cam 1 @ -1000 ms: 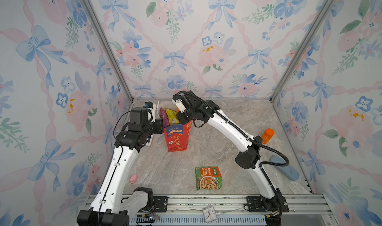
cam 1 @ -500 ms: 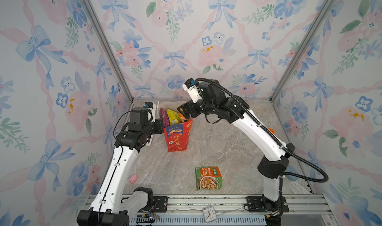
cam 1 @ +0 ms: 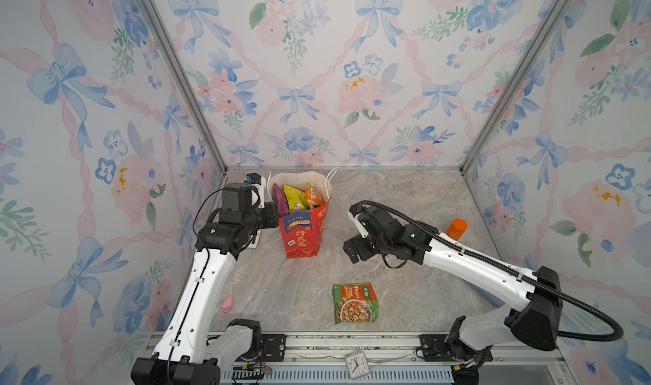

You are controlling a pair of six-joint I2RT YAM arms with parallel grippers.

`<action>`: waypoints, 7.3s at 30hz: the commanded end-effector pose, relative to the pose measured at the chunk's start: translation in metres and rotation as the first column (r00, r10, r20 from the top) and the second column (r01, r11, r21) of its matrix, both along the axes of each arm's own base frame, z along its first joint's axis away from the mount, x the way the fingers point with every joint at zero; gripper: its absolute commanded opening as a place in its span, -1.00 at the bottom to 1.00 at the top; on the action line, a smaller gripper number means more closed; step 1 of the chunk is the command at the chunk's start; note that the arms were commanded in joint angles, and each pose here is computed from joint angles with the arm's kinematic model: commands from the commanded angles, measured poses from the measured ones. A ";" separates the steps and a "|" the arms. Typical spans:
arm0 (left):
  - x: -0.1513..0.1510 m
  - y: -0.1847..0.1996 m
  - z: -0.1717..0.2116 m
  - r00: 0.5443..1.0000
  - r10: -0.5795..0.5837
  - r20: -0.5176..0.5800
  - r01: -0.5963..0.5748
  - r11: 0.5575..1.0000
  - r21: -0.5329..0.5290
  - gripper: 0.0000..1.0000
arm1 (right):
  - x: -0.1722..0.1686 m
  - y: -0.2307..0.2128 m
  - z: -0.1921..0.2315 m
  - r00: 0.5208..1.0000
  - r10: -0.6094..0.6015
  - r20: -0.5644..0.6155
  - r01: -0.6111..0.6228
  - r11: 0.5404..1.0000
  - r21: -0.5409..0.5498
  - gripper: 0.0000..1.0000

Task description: Place the snacks into the paper bag

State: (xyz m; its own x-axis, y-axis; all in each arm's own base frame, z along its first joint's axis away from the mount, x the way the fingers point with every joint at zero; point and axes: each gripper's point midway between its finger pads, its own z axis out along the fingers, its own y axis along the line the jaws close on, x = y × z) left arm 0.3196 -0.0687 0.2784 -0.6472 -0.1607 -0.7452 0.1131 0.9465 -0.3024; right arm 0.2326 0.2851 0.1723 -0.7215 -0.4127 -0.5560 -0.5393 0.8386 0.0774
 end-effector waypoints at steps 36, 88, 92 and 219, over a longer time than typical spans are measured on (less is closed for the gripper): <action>-0.008 0.001 0.004 1.000 -0.006 0.019 0.006 1.000 -0.004 -1.00 | -0.074 -0.041 -0.164 0.959 -0.095 -0.267 -0.019 0.918 -0.395 0.75; -0.006 -0.001 -0.001 1.000 -0.015 0.012 0.015 1.000 -0.001 -1.00 | -0.053 -0.005 -0.142 0.893 -0.071 -0.444 0.053 0.997 -0.053 0.47; -0.006 0.000 -0.001 1.000 -0.014 0.012 0.014 1.000 0.000 -1.00 | -0.040 -0.006 -0.152 0.889 -0.082 -0.451 0.055 0.996 -0.072 0.47; -0.003 -0.002 0.006 0.999 -0.029 0.025 0.029 1.000 -0.002 -1.00 | 0.081 0.000 0.062 0.969 -0.246 -0.032 0.241 0.908 0.342 -1.00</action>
State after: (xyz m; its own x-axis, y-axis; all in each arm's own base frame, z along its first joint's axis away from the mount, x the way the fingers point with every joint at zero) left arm 0.3151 -0.0689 0.2798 -0.6400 -0.1544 -0.7527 0.1237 0.9461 -0.2992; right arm 0.3110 0.2942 0.1945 -0.8191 -0.0094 -0.5736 -0.2906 0.8689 0.4007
